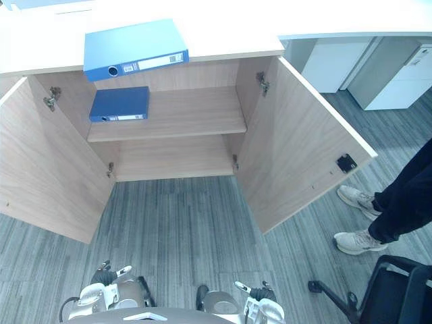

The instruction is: Walk over to the cabinet, pick up the folder, carry it to the office cabinet, place the folder inside the office cabinet, then close the office cabinet door

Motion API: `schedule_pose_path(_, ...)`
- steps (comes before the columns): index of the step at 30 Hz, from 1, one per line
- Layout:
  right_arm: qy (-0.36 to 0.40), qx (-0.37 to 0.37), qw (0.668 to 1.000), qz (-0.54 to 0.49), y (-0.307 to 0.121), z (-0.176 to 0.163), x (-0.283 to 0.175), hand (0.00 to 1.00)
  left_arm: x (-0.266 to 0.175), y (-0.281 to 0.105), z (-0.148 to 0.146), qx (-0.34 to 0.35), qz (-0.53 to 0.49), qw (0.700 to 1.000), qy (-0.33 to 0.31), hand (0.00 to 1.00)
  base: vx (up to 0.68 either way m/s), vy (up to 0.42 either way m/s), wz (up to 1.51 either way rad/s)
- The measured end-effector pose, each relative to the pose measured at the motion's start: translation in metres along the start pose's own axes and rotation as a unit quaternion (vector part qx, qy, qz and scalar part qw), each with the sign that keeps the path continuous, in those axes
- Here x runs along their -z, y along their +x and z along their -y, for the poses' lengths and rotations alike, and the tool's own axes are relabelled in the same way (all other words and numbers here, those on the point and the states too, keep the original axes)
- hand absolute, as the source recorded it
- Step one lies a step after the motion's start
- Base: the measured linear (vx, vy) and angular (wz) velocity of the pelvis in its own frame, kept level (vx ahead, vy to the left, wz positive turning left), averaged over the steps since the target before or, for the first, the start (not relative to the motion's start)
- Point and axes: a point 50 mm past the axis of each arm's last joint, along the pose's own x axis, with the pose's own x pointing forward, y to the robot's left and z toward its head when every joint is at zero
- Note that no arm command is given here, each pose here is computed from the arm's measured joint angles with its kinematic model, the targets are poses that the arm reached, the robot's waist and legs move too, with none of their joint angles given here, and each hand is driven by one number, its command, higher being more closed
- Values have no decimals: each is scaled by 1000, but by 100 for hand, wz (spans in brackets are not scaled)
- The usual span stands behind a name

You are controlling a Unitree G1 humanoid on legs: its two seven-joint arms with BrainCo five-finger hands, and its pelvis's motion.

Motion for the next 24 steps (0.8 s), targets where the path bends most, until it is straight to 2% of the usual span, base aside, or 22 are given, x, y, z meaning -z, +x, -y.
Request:
schedule_pose_path(6, 13, -21, 1000, -11, -3, -20, 7, 0, 2, 0, -4, -5, -2, 1000, -7, 0, 312, 241, -34)
schedule_pose_path(13, 23, -30, 999, -14, -4, -27, 9, 0, 9, 0, -14, -8, -24, 999, 26, 0, 372, 219, -3)
schedule_pose_path(21, 26, -33, 999, -10, -5, -29, 9, 0, 13, 0, -15, -14, -33, 999, 6, 0, 314, -109, 29)
schedule_pose_path(24, 19, -16, 1000, -1, -2, -15, 2, 0, 25, -5, 3, -2, -53, 998, -32, 0, 273, -200, 13)
